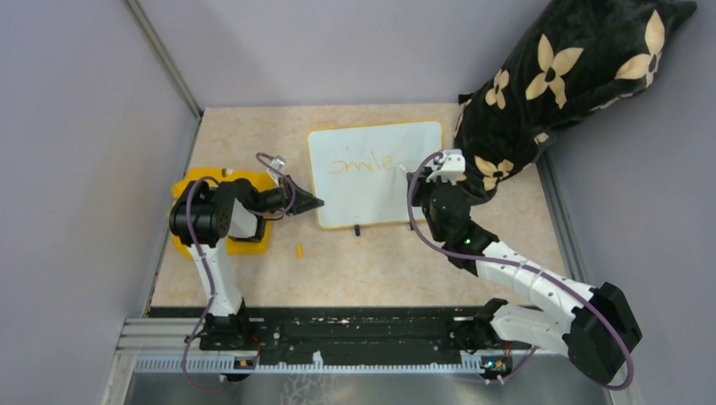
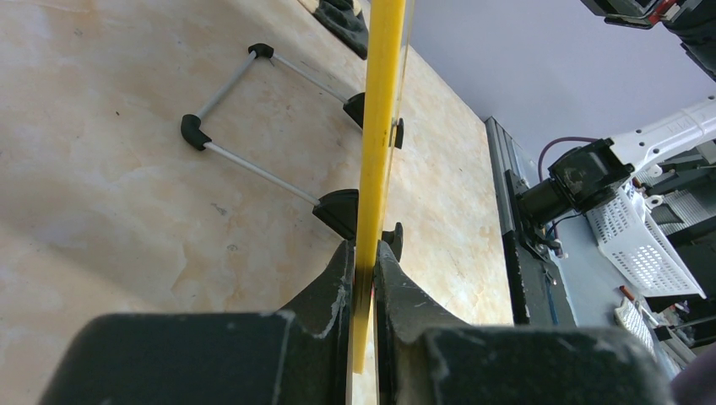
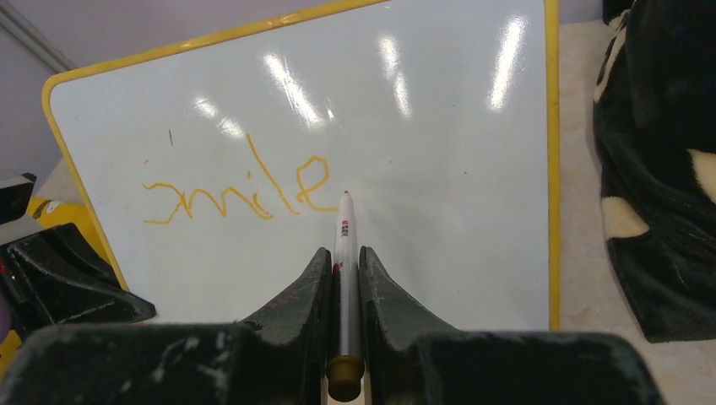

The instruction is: Write a sentence on the whiteboard

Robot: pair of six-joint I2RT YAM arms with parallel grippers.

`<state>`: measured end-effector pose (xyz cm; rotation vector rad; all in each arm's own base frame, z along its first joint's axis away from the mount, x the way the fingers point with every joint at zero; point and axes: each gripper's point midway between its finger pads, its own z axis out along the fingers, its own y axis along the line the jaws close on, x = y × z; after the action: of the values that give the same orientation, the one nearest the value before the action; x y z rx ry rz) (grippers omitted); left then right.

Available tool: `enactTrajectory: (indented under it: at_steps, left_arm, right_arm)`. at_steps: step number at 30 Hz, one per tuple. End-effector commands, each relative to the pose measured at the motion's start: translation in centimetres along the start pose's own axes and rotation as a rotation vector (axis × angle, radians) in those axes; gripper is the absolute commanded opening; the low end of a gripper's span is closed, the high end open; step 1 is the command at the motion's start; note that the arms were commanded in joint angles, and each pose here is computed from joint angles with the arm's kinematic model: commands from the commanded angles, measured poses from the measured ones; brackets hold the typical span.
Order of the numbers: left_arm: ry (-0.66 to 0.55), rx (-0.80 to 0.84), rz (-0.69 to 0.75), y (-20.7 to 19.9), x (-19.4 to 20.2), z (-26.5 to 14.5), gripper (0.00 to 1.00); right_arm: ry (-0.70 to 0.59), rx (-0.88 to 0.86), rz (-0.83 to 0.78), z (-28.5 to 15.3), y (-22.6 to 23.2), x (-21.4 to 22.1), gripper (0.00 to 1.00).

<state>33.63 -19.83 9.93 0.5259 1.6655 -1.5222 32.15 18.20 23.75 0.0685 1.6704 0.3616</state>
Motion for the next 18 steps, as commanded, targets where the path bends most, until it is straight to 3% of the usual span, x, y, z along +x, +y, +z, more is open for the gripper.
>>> enactTrajectory:
  at_steps: [1,18]
  left_arm:
    - [-0.054,0.038,0.157,-0.7,-1.4,0.3,0.0]
    - [-0.054,0.037,0.157,-0.7,-1.4,0.2,0.0]
  right_arm:
    - [-0.063,0.026,0.036,0.8,-0.1,-1.7,0.0]
    - [0.007,0.076,0.002,1.5,-1.0,0.9,0.0]
